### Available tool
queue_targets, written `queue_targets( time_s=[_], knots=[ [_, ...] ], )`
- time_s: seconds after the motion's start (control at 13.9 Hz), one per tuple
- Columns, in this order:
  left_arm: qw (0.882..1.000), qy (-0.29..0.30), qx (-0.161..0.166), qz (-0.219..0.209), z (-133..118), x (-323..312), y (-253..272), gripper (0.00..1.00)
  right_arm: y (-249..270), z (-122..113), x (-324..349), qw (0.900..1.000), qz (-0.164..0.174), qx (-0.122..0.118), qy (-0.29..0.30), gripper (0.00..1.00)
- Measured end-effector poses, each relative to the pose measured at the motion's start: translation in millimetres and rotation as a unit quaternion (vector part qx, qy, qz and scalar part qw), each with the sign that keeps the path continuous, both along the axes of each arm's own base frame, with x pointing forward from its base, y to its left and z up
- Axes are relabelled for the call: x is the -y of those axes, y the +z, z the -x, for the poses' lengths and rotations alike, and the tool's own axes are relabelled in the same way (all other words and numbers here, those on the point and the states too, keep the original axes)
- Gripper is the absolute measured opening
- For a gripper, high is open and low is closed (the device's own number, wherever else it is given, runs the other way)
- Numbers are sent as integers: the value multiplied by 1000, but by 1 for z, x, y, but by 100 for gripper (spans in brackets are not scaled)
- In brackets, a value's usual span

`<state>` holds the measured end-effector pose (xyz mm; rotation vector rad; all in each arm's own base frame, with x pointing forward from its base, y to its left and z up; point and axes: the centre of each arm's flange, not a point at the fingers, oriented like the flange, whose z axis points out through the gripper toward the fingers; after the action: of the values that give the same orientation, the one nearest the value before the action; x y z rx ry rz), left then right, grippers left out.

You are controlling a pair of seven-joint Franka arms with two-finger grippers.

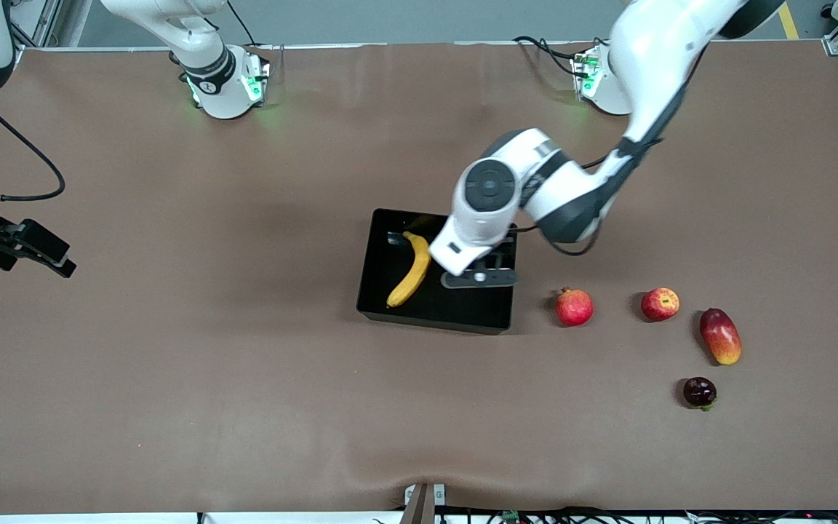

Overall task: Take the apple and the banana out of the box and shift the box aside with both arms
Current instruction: 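Move the left gripper to the banana while the right gripper approaches the box, then close the left gripper on the yellow banana inside the box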

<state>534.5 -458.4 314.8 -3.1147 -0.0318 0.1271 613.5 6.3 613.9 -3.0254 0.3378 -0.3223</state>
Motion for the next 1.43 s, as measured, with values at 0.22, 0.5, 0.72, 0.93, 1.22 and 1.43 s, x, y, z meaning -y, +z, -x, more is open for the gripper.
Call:
queue_targets(
  time_s=[0.22,0.5,0.72,0.93,1.22,1.43],
  knots=[
    [999,-12,22,-21,13,44,-38,100,-4,-1,-26,998,-16,-8,-52,100],
    [1000,-10,25,-5,20,66,-80,100,-22,-6,-56,994,-33,-28,-99,100],
    [1000,3,19,-3,22,67,-105,100,-40,-13,-59,992,-37,-43,-116,100],
    [1000,5,9,-10,30,70,-126,100,-67,-23,-74,992,-32,-58,-106,100],
    [1000,2,3,-14,35,73,-135,93,-112,-42,-95,993,-28,-63,-96,100],
    [1000,2,4,-14,35,73,-135,62,-133,-46,-99,993,-17,-77,-91,100]
  ],
)
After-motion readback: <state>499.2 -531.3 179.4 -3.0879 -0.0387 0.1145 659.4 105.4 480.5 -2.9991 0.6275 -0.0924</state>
